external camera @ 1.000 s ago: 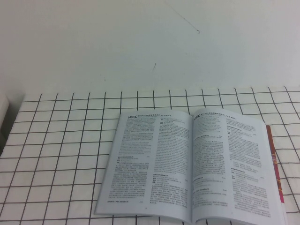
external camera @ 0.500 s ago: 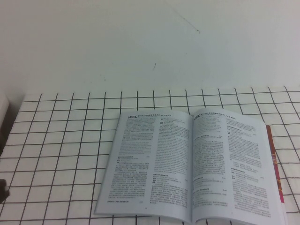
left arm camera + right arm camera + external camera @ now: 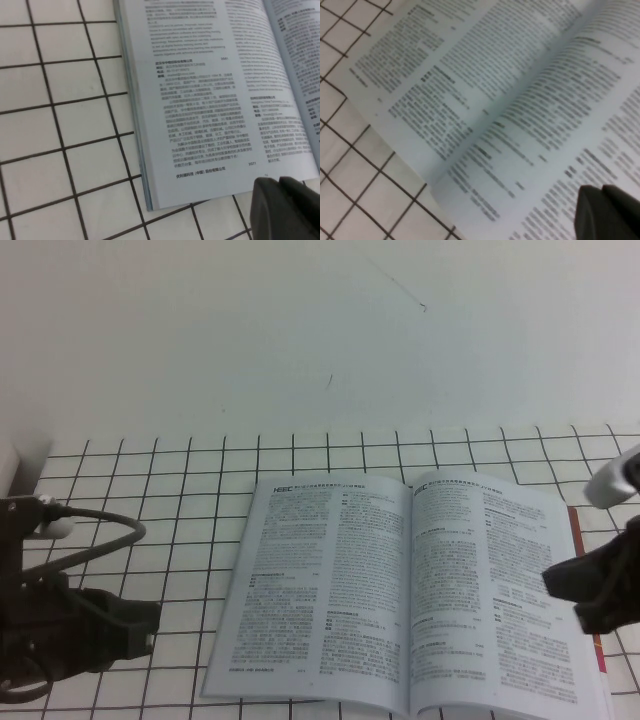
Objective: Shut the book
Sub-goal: 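Close the open booklet and leave it lying on the table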
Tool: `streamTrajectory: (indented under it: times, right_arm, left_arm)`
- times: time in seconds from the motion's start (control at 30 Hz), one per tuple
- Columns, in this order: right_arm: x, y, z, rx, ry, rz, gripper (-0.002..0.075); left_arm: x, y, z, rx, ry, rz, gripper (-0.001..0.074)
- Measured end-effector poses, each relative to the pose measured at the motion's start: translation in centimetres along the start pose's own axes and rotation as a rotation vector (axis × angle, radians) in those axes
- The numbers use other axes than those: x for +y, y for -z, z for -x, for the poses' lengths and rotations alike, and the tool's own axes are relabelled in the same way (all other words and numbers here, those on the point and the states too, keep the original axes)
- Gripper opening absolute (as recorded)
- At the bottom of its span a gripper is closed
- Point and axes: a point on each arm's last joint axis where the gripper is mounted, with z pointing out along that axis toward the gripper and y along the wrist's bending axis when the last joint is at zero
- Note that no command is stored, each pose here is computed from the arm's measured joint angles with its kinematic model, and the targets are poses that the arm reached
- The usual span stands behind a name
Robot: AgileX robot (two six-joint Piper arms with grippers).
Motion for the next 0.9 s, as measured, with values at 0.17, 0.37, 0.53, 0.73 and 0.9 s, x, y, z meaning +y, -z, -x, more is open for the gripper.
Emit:
streamTrajectory:
  times: [0.17,0.37,0.53,0.73,0.9]
  right_arm:
    - [1.5,-4.9,1.1,0.030,0.057,0.040,-0.0003]
    - [1.1,-10.2,2.5,0.095,0.074,0.057,-0.0003]
    - [-0.3,-14.6,1.4,0.192,0.039,0.056,-0.0003]
    - [-1.1,-17.3,-0.4,0.280,0.004,0.077,-0.0003]
    - [-1.3,-18.0,-0.7,0.303,-0.035,0.098,-0.0003]
  left_arm:
    - [0.0,-0.7,0.1,0.014,-0.039,-0.034,-0.0003]
    - [0.0,-0.9,0.1,0.012,-0.045,-0.045,-0.0003]
    - [-0.3,-0.8,0.4,-0.018,0.019,-0.081,-0.0003]
    - [-0.2,-1.2,1.9,-0.075,0.053,-0.081,-0.0003]
    - [1.0,-2.7,3.9,-0.116,0.080,-0.012,-0.0003]
